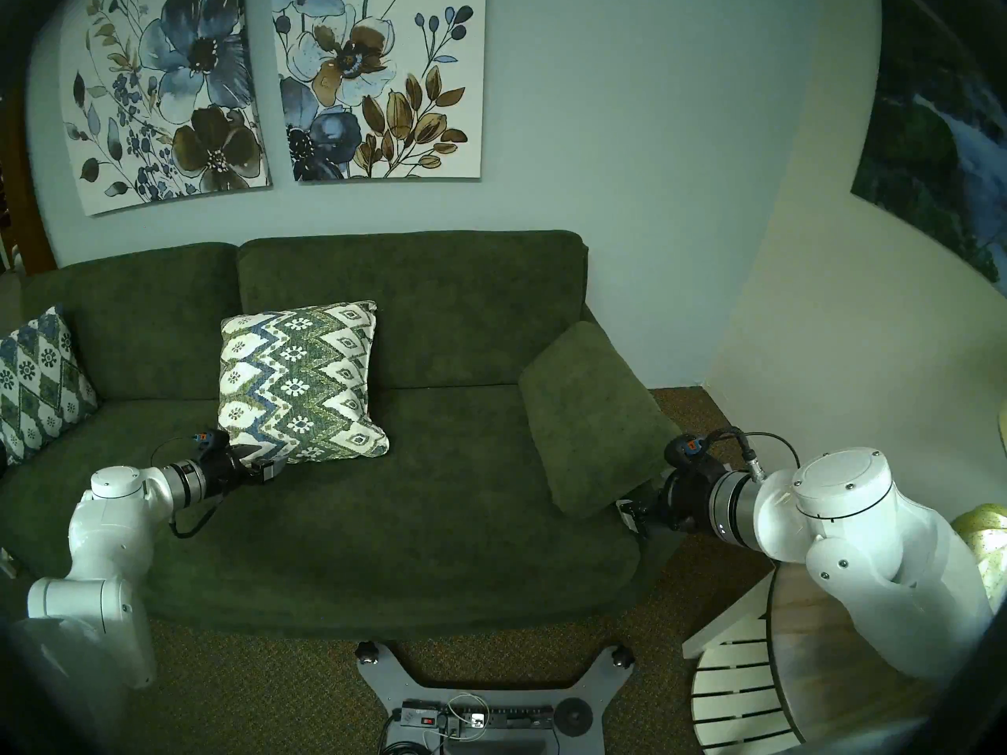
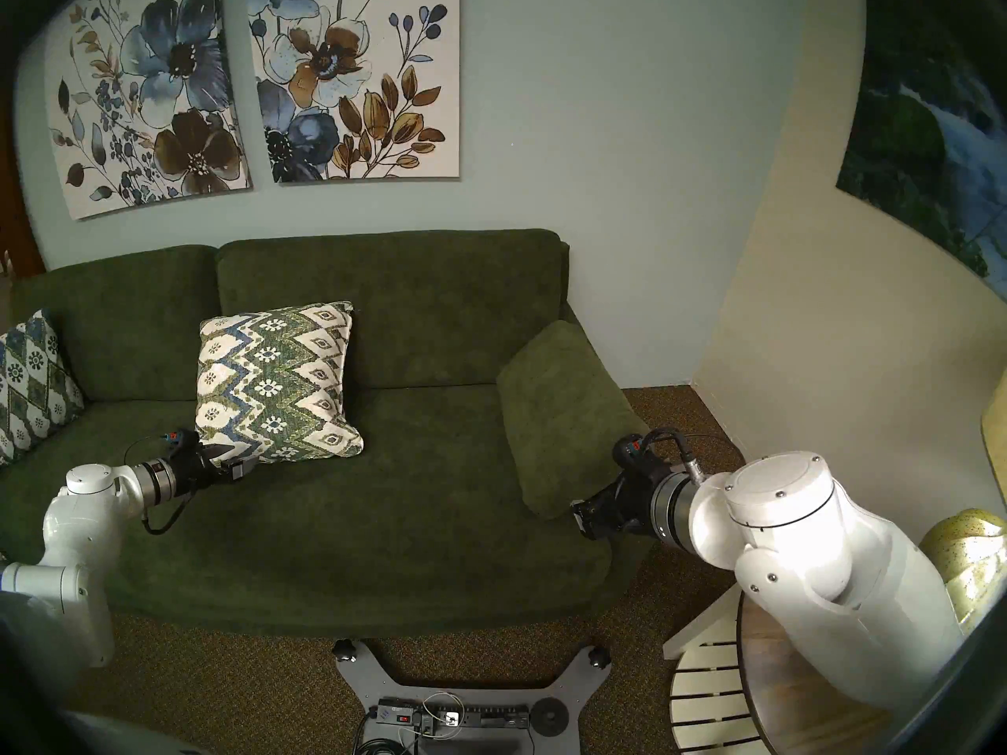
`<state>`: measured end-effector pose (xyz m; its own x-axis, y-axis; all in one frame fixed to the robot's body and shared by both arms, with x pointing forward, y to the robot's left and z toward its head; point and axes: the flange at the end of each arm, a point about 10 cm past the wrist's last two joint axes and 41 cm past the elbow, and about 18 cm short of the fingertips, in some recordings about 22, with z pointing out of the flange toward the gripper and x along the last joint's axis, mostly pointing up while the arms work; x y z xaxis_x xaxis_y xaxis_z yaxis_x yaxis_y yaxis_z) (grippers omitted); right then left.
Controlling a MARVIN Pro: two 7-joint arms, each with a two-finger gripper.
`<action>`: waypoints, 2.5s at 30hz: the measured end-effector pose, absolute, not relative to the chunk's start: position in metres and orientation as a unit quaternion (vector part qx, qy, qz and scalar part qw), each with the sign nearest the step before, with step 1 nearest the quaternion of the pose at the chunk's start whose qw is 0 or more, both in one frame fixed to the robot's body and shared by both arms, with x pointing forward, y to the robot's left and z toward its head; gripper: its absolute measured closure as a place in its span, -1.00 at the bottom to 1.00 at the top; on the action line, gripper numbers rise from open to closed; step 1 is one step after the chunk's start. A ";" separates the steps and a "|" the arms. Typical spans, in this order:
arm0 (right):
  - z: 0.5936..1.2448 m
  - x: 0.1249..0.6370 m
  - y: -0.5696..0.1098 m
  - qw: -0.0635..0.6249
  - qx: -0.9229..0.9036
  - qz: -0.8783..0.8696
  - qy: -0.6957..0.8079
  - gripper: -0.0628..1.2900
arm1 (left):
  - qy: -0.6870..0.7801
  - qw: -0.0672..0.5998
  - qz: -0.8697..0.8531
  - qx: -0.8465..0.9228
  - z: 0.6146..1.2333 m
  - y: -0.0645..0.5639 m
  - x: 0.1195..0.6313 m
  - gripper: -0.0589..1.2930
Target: Fix throw pillow on sofa
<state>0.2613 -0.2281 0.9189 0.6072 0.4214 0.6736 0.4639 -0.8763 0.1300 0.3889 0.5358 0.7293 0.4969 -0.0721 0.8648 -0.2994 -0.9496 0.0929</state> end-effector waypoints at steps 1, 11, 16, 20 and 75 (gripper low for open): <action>0.919 0.261 -0.228 0.029 -0.896 -0.368 -0.247 -0.89 | -0.101 0.111 0.491 0.858 0.728 0.536 0.390 -0.91; 0.919 0.261 -0.228 0.029 -0.896 -0.368 -0.247 -0.89 | -0.013 0.091 0.486 0.869 0.732 0.547 0.408 -0.91; 0.919 0.261 -0.228 0.029 -0.896 -0.368 -0.247 -0.89 | 0.015 0.085 0.481 0.873 0.736 0.555 0.412 -0.91; 0.919 0.261 -0.228 0.029 -0.896 -0.368 -0.247 -0.89 | 0.026 0.076 0.482 0.873 0.739 0.560 0.414 -0.91; 0.918 0.261 -0.228 0.029 -0.896 -0.367 -0.247 -0.89 | 0.091 0.087 0.432 0.893 0.733 0.519 0.458 -0.91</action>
